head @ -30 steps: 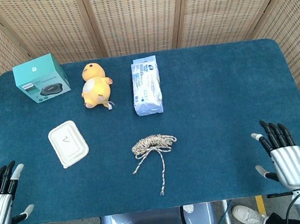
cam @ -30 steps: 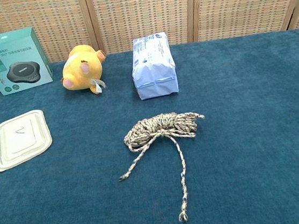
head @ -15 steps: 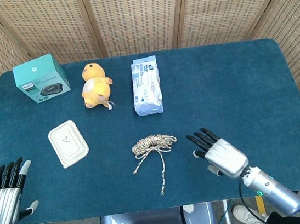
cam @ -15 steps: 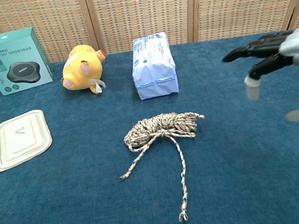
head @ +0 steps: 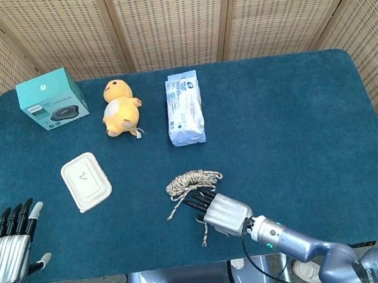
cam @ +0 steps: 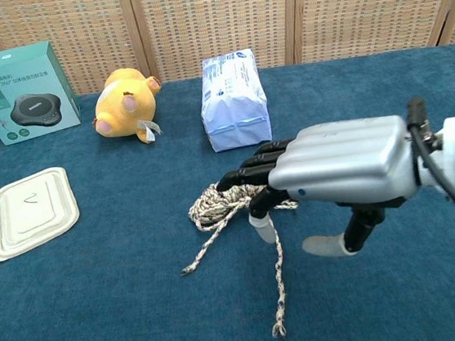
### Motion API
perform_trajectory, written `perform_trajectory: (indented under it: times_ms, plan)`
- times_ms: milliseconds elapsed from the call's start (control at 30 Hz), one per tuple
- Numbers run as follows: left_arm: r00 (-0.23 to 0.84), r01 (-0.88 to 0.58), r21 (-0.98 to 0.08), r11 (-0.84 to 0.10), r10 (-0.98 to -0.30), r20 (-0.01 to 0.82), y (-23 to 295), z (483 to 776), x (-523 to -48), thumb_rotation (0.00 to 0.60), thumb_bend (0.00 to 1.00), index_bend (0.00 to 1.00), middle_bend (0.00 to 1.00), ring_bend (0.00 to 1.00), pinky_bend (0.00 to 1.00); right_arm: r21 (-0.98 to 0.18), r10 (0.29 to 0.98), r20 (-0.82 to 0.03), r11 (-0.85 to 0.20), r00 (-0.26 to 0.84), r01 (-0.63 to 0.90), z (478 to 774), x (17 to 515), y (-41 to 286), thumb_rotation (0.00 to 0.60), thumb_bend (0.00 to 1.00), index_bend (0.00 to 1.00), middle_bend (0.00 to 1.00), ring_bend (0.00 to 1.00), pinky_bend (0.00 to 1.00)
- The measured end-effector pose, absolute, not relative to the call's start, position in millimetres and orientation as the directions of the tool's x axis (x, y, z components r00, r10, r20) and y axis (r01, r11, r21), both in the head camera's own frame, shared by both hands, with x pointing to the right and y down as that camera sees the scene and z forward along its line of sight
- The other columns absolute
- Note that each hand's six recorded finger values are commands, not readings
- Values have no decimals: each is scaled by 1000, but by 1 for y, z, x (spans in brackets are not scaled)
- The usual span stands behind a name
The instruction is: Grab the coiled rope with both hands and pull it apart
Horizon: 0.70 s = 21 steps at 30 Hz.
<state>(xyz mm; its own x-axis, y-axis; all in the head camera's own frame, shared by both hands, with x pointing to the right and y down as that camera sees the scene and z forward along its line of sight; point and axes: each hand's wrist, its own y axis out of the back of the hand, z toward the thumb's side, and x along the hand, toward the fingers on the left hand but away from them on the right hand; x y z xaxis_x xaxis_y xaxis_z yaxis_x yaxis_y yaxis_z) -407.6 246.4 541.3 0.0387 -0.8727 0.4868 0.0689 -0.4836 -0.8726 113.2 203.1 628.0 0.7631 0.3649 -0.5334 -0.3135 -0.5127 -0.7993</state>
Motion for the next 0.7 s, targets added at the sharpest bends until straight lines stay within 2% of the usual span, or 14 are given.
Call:
perform_trajectory:
  times_ms: [300,700]
  plan:
    - [47,73,-867,-493,-867,497,248,543,-406,600,0,0,0,0,0,-751,298,-608,-514,736,-413,662,99,233,600,415,408,0,0,0]
    - [45,80,-864,-498,-864,502,248,546,-405,600,0,0,0,0,0,-759,288,-599,-503,747,-414,675,94,245,600,402,423,0,0,0]
